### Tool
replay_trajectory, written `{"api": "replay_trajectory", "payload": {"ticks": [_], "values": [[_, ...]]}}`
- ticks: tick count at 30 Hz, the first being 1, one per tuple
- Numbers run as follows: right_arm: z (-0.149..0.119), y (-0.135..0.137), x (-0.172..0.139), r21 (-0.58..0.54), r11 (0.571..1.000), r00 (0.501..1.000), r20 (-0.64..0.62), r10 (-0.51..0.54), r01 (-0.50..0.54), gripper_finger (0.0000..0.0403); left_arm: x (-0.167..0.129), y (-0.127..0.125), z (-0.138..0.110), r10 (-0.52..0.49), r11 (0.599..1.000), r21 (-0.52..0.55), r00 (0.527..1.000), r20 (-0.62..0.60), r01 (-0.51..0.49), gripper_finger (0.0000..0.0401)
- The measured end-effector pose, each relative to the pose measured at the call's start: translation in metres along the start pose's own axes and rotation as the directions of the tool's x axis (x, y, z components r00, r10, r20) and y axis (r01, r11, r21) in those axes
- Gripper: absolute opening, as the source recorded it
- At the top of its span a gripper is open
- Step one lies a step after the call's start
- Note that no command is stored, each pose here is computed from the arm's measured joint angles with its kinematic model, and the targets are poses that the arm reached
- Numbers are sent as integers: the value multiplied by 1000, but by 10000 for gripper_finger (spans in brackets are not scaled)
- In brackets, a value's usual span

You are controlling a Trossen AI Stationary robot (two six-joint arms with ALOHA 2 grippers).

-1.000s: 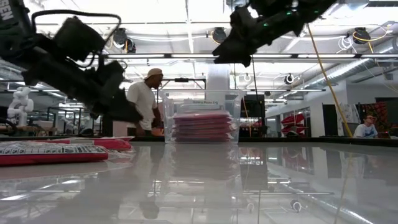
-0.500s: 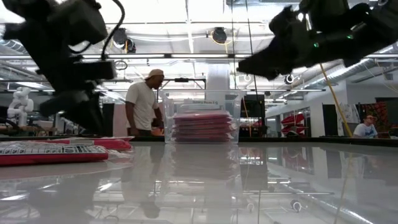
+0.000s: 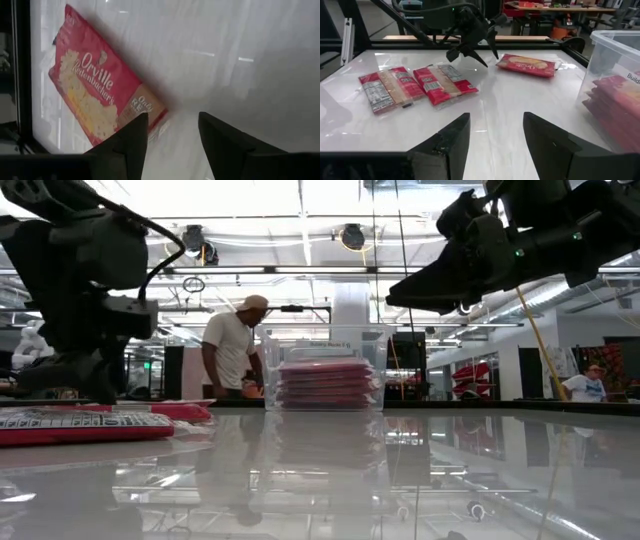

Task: Sort popcorn bags into baskets
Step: Put the popcorn bag into the transparent bin

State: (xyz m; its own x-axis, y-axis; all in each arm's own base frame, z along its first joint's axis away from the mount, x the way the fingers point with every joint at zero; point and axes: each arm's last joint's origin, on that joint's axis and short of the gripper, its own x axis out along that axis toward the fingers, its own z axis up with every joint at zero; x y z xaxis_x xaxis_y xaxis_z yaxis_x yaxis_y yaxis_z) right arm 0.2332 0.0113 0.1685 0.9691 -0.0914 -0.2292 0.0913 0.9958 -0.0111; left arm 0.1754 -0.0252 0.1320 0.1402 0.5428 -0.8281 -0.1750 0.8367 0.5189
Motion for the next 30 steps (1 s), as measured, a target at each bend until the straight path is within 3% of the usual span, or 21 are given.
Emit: {"api": "replay_trajectory", "payload": {"ticks": [6,13,17,21,23,30], "values": [[-2,0,0,-37,999,1000,-11,-1,0,178,2,-1,0,-14,1000,-1,1000,-18,14,164],[-1,0,0,-42,999,1000,-8,-1,0,178,17,-1,2,54,998,-40,995,-79,-57,143],[0,0,0,-42,999,1000,1,-2,2,178,22,1,3,74,995,-58,992,-101,-80,97],[1,0,0,-42,999,1000,16,-3,3,178,25,4,3,75,994,-76,990,-121,-84,21],[3,0,0,-32,999,1000,31,-3,4,178,26,5,3,75,992,-90,990,-122,-87,9],[3,0,0,87,996,999,40,-3,0,178,23,2,29,39,977,-211,995,92,-19,4]]}}
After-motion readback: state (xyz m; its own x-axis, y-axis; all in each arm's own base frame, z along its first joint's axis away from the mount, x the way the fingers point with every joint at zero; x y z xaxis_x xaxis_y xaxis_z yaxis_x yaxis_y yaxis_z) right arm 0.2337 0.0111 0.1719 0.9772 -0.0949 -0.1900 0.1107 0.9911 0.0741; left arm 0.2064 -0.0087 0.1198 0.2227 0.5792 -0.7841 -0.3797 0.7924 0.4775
